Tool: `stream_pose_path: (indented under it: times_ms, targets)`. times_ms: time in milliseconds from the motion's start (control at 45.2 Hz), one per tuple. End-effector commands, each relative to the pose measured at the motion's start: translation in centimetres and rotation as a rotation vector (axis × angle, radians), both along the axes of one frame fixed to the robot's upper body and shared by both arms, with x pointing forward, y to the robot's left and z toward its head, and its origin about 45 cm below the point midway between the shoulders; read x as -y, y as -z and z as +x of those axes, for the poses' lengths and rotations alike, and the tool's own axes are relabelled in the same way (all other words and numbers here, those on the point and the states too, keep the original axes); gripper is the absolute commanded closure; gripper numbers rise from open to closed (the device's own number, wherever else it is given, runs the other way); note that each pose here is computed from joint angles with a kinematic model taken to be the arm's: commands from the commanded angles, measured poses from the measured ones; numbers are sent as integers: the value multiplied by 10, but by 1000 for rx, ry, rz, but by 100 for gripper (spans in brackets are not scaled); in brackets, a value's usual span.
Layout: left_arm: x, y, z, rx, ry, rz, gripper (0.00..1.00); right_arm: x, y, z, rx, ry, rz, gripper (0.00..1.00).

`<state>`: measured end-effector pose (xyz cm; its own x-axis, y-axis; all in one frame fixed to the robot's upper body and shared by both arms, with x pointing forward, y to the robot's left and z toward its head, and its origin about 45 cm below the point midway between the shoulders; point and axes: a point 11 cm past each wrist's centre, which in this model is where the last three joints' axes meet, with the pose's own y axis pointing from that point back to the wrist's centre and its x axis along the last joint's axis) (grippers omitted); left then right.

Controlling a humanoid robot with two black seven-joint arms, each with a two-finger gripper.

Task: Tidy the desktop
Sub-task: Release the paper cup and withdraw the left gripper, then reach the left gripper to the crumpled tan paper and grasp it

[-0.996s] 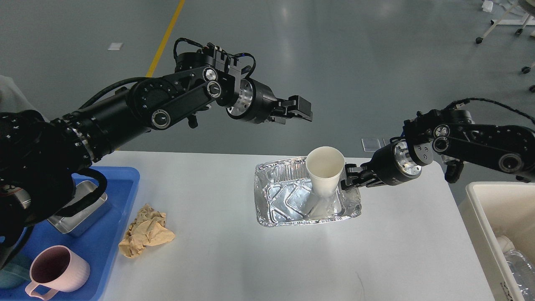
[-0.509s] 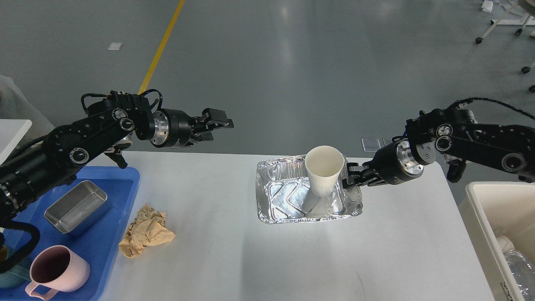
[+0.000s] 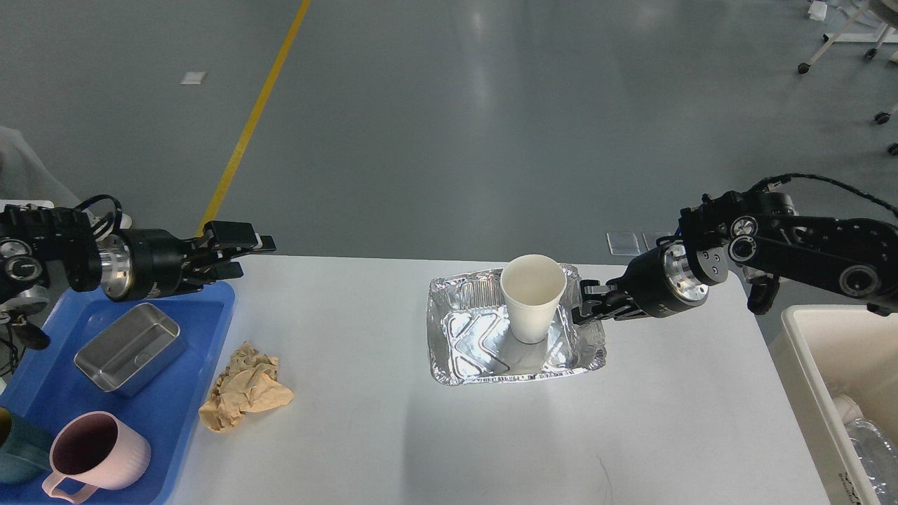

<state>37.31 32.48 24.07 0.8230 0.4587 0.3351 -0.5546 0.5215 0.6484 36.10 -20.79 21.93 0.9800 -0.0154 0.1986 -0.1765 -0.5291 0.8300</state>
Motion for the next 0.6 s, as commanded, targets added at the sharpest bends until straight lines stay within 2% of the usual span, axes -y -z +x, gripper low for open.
stream_pose_path:
  times_ms: [0,199,576]
  targets:
    - [-31,-23,-17,12,-10,60,21,-1,4,-2,-10,-2,0,100]
    - [-81,-51,-38,-2,-48,168,17,-3,7,-4,-17,-6,2,100]
    - [-126,-101,-70,-12,-75,294,17,-6,12,-7,-27,-9,7,100]
